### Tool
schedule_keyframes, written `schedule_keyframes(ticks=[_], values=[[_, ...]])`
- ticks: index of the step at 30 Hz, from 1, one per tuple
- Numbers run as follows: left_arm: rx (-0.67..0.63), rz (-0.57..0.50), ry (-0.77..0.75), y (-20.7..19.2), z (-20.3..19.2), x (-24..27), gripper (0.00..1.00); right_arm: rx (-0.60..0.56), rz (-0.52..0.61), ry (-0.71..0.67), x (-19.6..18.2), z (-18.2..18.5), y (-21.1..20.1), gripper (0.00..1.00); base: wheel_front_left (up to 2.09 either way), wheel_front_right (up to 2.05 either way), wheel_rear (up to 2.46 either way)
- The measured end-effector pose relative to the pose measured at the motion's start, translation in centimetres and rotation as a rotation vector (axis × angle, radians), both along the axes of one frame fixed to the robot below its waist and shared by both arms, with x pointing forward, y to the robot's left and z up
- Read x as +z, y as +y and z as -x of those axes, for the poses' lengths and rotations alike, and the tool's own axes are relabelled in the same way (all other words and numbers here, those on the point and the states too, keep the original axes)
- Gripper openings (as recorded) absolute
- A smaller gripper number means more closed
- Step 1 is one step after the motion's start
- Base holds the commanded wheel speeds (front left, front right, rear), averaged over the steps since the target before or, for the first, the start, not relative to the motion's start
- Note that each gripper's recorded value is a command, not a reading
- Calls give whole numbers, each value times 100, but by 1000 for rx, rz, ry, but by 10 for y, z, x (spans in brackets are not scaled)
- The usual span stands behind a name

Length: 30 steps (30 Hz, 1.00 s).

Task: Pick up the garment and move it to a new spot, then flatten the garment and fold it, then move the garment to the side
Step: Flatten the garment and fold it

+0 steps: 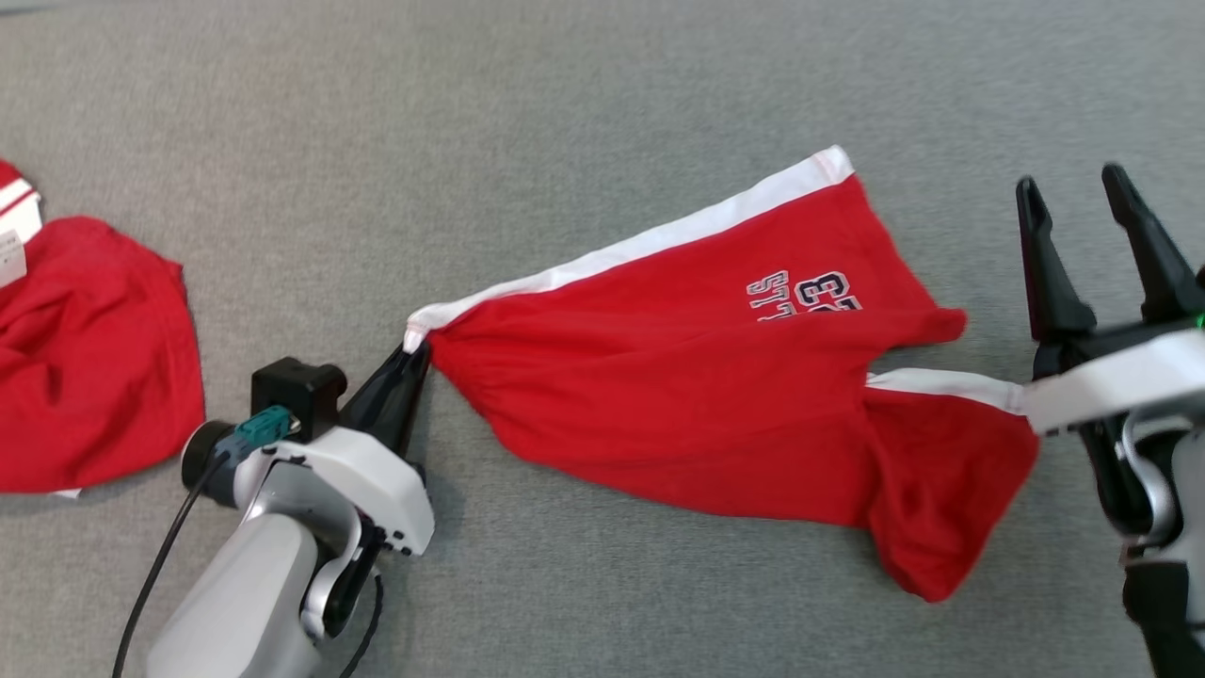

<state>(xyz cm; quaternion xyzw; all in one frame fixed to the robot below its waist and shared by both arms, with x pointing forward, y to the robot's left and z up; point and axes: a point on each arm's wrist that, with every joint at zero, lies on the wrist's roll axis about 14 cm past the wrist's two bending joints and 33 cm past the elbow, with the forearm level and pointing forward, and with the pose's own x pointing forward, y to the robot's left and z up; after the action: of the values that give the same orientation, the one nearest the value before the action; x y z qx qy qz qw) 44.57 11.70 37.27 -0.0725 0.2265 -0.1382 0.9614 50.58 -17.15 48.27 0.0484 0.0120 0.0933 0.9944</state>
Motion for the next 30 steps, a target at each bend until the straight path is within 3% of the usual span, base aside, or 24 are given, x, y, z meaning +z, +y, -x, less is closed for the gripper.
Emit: schedule_keyframes(ticks=[5,16,25,26,28,30], values=[[9,7,-3,1,-5,-6,0,81,6,54,-18,-24,21,100,0,0,0],[36,18,-23,7,-16,-16,0,313,95,329,-88,-55,74,100,0,0,0],[46,18,-40,11,-21,-18,0,392,162,487,-115,-66,86,97,0,0,0],[48,18,-44,11,-22,-17,0,394,157,500,-117,-66,86,45,0,0,0],[53,18,-54,13,-23,-16,0,394,156,510,-117,-69,86,0,0,0,0],[57,17,-62,14,-23,-15,0,394,153,516,-117,-69,86,0,0,0,0]])
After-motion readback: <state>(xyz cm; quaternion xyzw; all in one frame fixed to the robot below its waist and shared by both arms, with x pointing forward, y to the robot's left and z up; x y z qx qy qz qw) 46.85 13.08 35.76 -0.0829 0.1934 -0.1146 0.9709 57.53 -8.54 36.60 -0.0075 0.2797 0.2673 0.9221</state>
